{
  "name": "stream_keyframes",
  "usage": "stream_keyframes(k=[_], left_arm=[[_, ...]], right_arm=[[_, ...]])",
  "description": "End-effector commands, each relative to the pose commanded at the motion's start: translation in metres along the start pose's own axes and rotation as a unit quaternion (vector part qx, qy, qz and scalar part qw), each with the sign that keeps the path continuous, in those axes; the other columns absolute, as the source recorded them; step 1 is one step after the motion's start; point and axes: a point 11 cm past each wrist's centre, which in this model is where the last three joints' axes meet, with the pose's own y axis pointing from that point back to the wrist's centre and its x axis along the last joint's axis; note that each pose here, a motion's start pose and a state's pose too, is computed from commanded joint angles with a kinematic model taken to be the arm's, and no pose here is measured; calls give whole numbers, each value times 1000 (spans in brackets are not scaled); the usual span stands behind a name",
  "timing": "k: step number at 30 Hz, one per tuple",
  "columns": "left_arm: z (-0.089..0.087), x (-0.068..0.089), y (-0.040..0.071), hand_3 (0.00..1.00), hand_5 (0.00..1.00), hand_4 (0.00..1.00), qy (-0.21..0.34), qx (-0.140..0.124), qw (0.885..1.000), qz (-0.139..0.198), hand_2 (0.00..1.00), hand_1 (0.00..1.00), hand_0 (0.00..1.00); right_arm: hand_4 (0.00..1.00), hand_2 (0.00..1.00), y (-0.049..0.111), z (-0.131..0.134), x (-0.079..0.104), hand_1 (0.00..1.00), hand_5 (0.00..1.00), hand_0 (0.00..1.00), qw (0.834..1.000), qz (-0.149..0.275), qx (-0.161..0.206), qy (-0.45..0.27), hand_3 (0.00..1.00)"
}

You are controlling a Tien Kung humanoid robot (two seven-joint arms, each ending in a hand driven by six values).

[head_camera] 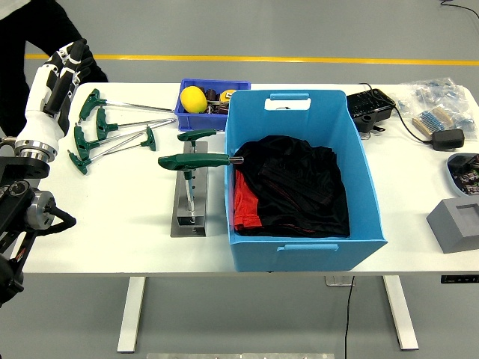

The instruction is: Lift tool from toolbox,place it in box,lift tool from toolbox,place it in box

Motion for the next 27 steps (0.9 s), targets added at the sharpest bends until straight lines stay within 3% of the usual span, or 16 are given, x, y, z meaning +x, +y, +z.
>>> stream_keyframes(k=[4, 11, 27], left_arm=[[-4, 0, 0, 829, 814, 982, 6, 13, 1000, 0, 904, 859, 875], [-17, -1, 1, 831, 824, 982, 5, 73, 997, -4, 905, 859, 874], [-28, 3, 8, 836, 823, 975, -9, 83, 996, -14, 906, 856, 871]], right_arm=[[898, 786, 0, 0, 0, 727, 813, 758, 1000, 0, 0, 1, 669], [893, 785, 0, 0, -1, 726, 809, 757, 1000, -3, 2, 1, 670], [889, 783, 0, 2, 0, 725, 806, 752, 1000, 1, 2, 3, 664]])
